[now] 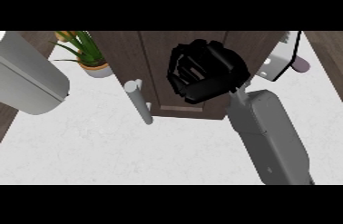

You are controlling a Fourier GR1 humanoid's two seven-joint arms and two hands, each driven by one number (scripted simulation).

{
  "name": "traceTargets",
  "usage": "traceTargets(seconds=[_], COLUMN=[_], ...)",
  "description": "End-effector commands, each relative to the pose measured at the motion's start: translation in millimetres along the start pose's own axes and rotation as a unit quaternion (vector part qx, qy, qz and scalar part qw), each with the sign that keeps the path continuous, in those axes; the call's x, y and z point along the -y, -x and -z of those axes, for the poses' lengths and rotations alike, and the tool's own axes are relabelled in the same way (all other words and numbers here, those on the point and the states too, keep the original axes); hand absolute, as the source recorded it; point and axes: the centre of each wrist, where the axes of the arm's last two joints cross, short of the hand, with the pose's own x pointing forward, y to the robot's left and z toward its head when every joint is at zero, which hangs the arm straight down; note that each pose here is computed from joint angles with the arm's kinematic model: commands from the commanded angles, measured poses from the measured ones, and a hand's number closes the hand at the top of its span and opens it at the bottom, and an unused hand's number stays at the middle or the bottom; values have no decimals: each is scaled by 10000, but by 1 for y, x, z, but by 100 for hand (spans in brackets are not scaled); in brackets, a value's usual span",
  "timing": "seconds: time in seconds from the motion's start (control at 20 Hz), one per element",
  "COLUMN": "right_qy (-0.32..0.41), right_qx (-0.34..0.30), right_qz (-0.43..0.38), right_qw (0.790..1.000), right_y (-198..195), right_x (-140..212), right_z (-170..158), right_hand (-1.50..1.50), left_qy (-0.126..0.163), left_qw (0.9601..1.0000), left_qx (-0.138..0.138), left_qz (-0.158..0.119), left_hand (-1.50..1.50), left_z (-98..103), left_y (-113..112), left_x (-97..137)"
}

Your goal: Pick up the bottled water, place it into the cabinet and close the cabinet

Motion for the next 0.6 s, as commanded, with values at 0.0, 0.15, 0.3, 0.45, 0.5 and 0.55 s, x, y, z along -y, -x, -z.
traceTargets(seconds=[0.0,0.15,0.3,0.45,0.5,0.55], right_qy=[95,125,-217,-282,-258,-218], right_qx=[-120,-84,-123,-117,-131,-106], right_qz=[37,67,282,332,286,274], right_qw=[9999,9999,9993,9990,9992,9993], right_y=[-11,4,-12,-12,-18,-5], right_x=[14,5,-13,-3,-17,-8], right_z=[31,38,50,47,50,46], right_hand=[150,150,150,150,150,150], left_qy=[63,15,120,86,102,137], left_qw=[10000,10000,9997,9998,9999,9998], left_qx=[45,-30,-126,-113,-53,-79], left_qz=[2,-58,-172,-121,-26,-103], left_hand=[-150,-150,-150,-150,-150,-150], left_z=[2,4,-1,4,10,0], left_y=[1,-4,1,0,-6,-3], left_x=[3,-10,-9,-1,-5,-10])
